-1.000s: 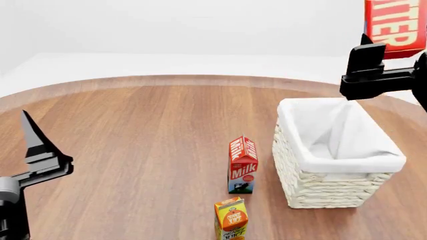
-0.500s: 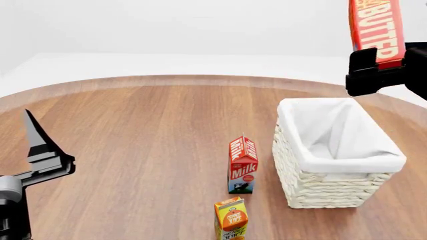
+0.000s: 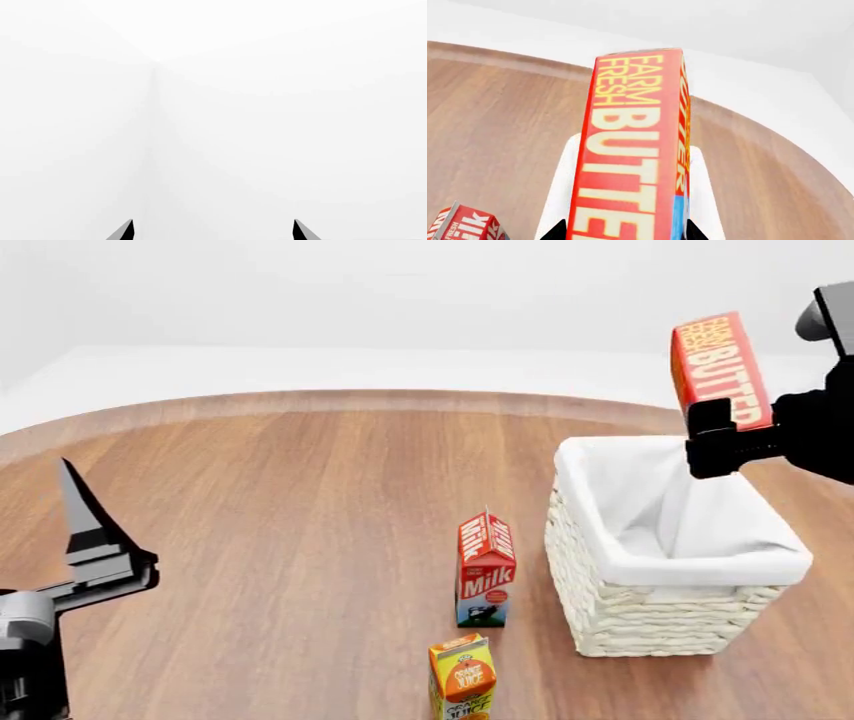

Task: Pick up the cream cheese box and the butter, and put them in the basket.

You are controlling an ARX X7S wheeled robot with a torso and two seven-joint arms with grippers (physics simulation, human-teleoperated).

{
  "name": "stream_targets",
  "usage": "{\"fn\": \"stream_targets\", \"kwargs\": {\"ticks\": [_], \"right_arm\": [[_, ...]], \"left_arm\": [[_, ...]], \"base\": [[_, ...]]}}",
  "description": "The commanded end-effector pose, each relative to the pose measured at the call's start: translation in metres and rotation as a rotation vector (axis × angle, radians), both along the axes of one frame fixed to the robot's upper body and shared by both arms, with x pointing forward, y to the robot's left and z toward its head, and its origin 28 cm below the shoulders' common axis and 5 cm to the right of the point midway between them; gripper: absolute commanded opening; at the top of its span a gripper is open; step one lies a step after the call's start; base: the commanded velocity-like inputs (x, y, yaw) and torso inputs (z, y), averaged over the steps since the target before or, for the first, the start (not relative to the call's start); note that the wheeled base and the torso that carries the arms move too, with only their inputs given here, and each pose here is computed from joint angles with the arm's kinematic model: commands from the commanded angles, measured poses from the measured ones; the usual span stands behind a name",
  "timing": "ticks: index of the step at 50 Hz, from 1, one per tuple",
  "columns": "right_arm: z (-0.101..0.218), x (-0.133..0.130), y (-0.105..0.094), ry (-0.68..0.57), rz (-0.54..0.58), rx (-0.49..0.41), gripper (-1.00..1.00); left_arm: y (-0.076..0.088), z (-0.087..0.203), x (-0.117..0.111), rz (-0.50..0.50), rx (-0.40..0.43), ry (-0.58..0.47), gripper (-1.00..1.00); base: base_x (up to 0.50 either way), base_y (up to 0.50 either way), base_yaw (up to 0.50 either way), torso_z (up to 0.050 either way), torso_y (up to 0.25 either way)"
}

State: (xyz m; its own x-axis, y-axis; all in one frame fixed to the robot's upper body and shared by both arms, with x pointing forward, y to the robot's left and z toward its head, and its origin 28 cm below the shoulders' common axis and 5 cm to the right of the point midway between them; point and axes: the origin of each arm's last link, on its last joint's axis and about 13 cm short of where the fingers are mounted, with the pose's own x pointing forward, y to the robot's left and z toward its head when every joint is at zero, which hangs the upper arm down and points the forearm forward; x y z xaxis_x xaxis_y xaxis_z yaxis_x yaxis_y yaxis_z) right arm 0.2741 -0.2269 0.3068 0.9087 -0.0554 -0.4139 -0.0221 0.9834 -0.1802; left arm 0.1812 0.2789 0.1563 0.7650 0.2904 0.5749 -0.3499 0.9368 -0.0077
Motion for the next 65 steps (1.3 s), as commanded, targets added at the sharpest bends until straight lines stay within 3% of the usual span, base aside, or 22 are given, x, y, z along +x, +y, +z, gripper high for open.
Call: {"fn": "stream_targets", "kwargs": {"ticks": [1, 5, 24, 59, 60, 65], "right_arm": [[0.000, 0.012, -0.003, -0.027, -0.006, 0.014, -1.00], [-0.007, 0.015, 0.000, -0.010, -0.010, 0.056, -1.00], [-0.030, 0.024, 0.002, 0.046, -0.031, 0.082, -1.00], [-0.056, 0.034, 0.000, 0.115, -0.061, 0.059, -1.00], [-0.056, 0.034, 0.000, 0.116, -0.059, 0.058, 1.00], [-0.058, 0.035, 0.000, 0.118, -0.059, 0.056, 1.00]], "left_arm": [[0.003, -0.001, 0.001, 0.007, 0.002, -0.003, 1.00], [0.003, 0.000, 0.001, 0.007, 0.001, -0.004, 1.00], [0.002, -0.002, 0.002, 0.001, 0.002, 0.003, 1.00], [0.001, -0.004, 0.003, -0.006, 0.007, 0.008, 1.00], [0.001, -0.004, 0.003, -0.007, 0.007, 0.008, 1.00], [0.001, -0.004, 0.003, -0.006, 0.008, 0.008, 1.00]], "base": [[0.00, 0.00, 0.00, 0.000, 0.000], [0.00, 0.00, 0.00, 0.000, 0.003], [0.00, 0.00, 0.00, 0.001, 0.001], [0.00, 0.00, 0.00, 0.001, 0.001], [0.00, 0.00, 0.00, 0.000, 0.000], [0.00, 0.00, 0.00, 0.000, 0.000]]}}
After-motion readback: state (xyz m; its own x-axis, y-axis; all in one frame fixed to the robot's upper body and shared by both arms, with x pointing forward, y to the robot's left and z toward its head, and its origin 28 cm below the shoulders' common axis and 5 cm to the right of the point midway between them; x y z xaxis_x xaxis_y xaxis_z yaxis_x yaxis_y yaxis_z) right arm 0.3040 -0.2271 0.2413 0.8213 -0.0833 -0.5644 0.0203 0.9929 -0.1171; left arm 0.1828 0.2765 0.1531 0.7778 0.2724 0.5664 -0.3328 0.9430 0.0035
